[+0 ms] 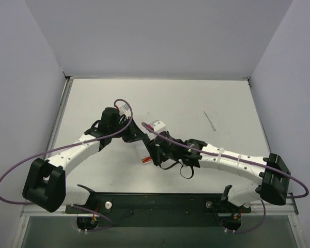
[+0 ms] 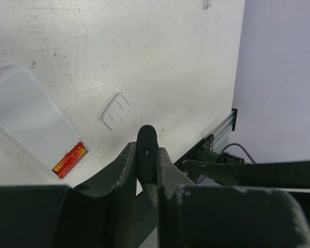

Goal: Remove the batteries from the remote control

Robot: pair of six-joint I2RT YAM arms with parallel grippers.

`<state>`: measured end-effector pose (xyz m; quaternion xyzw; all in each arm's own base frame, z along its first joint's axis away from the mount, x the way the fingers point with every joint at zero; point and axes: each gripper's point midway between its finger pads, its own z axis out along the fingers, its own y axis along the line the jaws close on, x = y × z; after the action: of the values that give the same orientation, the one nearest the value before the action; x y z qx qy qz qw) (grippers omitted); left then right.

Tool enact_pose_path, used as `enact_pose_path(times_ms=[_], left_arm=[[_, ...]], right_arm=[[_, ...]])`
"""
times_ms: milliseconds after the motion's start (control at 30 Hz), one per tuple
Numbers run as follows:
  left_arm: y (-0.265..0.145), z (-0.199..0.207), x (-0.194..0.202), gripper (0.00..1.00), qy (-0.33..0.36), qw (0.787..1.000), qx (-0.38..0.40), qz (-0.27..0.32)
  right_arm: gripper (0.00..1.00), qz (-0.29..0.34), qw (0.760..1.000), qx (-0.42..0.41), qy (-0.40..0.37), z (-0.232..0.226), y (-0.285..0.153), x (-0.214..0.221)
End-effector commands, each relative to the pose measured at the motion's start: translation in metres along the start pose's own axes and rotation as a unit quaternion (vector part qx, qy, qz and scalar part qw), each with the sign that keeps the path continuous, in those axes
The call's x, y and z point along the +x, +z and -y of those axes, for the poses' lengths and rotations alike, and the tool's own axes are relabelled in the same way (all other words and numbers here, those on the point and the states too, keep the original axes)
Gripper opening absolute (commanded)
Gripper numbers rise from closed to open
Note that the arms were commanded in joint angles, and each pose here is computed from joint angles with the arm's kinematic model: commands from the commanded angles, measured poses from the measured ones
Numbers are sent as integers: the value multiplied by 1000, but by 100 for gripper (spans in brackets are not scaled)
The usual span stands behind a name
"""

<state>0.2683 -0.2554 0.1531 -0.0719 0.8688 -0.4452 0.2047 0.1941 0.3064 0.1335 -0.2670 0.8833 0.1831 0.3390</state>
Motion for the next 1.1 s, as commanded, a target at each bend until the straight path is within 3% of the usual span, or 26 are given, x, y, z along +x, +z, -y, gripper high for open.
enact_pose_path(times_ms=[0, 267, 533, 667, 900, 1033, 1067], left_arm=[[-1, -1, -10, 0, 0, 1000, -12, 16], [2, -1, -10, 0, -24, 1000, -15, 14], [-1, 1, -8, 0, -34, 999, -12, 9], [-2, 0, -7, 0, -37, 999, -13, 9], [-4, 1, -11, 0, -38, 999, -14, 12], [-7, 7, -12, 1, -33, 999, -5, 12], [-8, 8, -11, 16, -33, 999, -4, 12]], right_arm=[[55, 72, 985, 137, -72, 18, -20, -22], [54, 72, 958, 223, -168, 3, -12, -11], [47, 66, 930, 292, -214, 3, -2, -3], [37, 63, 911, 331, -239, 8, -2, -1], [0, 84, 893, 366, -250, 11, -11, -7], [0, 90, 891, 371, -245, 13, -13, -9], [0, 91, 892, 371, -243, 13, -14, -9]])
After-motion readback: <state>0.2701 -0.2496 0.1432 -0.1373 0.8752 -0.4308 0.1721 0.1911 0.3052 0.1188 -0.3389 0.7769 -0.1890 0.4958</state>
